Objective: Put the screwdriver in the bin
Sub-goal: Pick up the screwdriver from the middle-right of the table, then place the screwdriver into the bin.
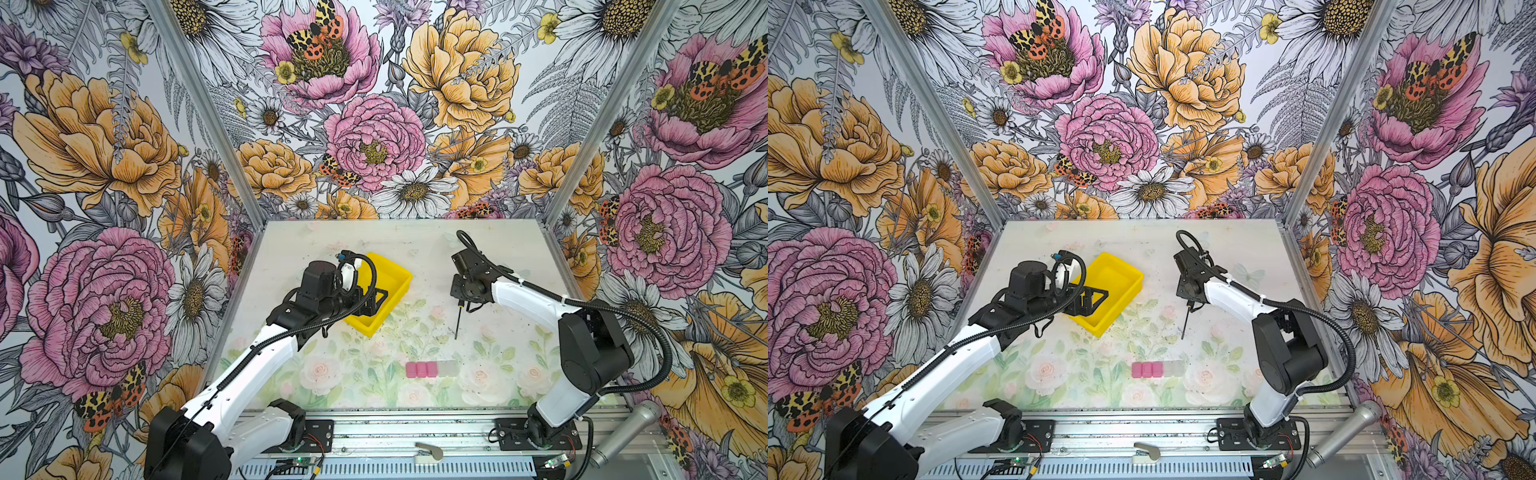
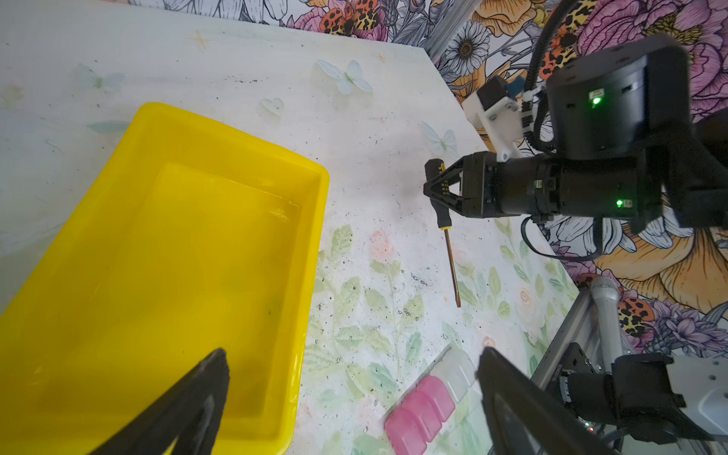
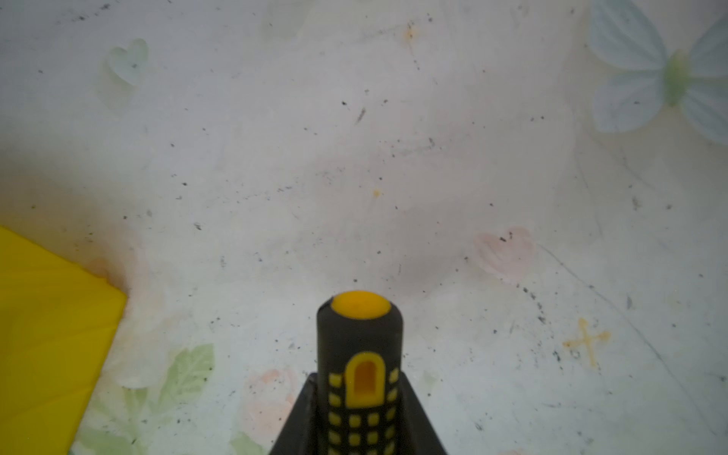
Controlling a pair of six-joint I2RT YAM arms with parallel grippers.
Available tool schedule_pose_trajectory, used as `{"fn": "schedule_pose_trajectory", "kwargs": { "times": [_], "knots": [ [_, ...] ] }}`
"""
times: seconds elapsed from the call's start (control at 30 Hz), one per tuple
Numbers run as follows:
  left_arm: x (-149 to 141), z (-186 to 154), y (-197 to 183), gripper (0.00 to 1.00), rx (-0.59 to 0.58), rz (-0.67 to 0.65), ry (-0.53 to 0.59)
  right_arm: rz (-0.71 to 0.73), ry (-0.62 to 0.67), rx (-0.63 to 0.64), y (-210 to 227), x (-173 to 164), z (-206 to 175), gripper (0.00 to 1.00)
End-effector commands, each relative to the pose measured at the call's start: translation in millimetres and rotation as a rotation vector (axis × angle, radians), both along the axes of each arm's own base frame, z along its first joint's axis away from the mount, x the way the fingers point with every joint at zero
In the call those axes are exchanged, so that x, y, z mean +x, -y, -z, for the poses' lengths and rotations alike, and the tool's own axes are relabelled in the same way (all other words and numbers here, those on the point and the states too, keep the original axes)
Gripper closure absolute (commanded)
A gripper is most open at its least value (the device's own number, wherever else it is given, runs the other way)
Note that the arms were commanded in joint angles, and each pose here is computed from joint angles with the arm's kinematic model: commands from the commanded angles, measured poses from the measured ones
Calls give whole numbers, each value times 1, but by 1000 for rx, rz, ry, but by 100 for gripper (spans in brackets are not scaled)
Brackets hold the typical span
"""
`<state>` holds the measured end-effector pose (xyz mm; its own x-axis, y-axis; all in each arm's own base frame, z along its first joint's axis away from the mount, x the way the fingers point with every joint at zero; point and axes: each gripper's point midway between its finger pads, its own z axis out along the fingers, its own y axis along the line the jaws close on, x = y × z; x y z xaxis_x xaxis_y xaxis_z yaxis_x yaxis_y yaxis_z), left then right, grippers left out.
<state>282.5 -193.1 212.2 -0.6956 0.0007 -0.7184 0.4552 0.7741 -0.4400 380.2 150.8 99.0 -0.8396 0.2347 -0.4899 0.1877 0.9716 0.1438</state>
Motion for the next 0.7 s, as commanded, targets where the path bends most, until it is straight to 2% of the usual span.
{"fn": "schedule_pose_trajectory", "kwargs": {
  "times": [0.0, 0.27, 0.47, 0.67],
  "knots": [
    [-12, 0, 3, 1, 7, 57, 17, -63, 91, 43, -24, 9, -47, 100],
    [-14, -3, -13, 1, 9, -2, 39, -152, 179, 165, -81, 30, -105, 100],
    [-17, 0, -27, 1, 19, -57, 47, -185, 184, 259, -121, 45, -119, 100],
    [-14, 2, -47, 1, 65, -171, 67, -175, 173, 333, -152, 60, -121, 100]
  ]
}}
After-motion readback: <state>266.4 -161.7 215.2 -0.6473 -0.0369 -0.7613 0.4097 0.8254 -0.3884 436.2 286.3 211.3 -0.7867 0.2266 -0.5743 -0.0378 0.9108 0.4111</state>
